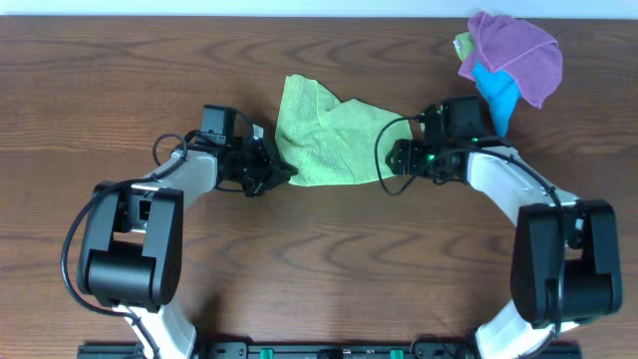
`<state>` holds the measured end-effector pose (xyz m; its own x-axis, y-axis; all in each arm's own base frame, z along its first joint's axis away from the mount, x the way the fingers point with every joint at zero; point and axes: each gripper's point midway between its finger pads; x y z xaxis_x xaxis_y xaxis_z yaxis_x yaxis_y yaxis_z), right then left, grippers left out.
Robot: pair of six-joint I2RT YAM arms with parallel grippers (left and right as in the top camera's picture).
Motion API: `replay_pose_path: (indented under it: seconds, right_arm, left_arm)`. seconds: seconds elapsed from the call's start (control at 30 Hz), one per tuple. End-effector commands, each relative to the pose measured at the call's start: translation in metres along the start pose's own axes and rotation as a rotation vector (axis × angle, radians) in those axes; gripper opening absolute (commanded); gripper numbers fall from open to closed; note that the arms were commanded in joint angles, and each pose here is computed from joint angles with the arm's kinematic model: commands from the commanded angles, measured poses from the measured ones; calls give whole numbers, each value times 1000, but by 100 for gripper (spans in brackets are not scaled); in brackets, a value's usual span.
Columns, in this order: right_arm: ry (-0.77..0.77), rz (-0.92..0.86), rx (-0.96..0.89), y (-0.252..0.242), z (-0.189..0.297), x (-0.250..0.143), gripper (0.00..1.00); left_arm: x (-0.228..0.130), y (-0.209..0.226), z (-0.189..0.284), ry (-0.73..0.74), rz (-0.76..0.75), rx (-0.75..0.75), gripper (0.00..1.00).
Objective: Fold the cloth
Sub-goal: 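Grasp the green cloth's left corner with the left gripper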
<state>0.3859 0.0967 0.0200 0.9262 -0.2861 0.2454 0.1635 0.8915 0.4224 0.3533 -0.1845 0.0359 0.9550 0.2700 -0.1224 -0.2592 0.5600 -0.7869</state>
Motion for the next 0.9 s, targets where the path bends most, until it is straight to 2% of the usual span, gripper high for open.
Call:
replay_pose_path:
  seconds: [0.0,0.17,0.43,0.53,0.63,0.87]
  right_arm:
    - [-21,-45,-14,-6,-1,3,81]
    - [-48,-91,-4,-6,-9,11,79]
    - [-11,-135,22,-6,-25,4,68]
    - [-13,-133,23,-6,-25,5,41]
    - [-19,-131,29,-5,-24,6,1]
    - [17,-133,205,37,6,3,1]
  left_arm:
    - [4,2,0,-3,-19,1,6]
    - [3,3,0,-1,-30,4,6]
    - [3,3,0,0,-33,6,6]
    - [3,3,0,-2,-45,8,6]
    - [3,3,0,-2,-74,8,6]
    - [-2,-12,7,37,-94,-86,6]
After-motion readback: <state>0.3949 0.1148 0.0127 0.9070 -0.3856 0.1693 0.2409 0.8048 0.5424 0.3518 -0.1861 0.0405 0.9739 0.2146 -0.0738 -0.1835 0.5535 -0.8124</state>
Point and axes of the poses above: each gripper's point midway between its finger pads, its own z axis back along the fingers, its own y axis along the line the jaws close on, x = y × z, and after that the axes turned 10 degrees about -z, right-handed
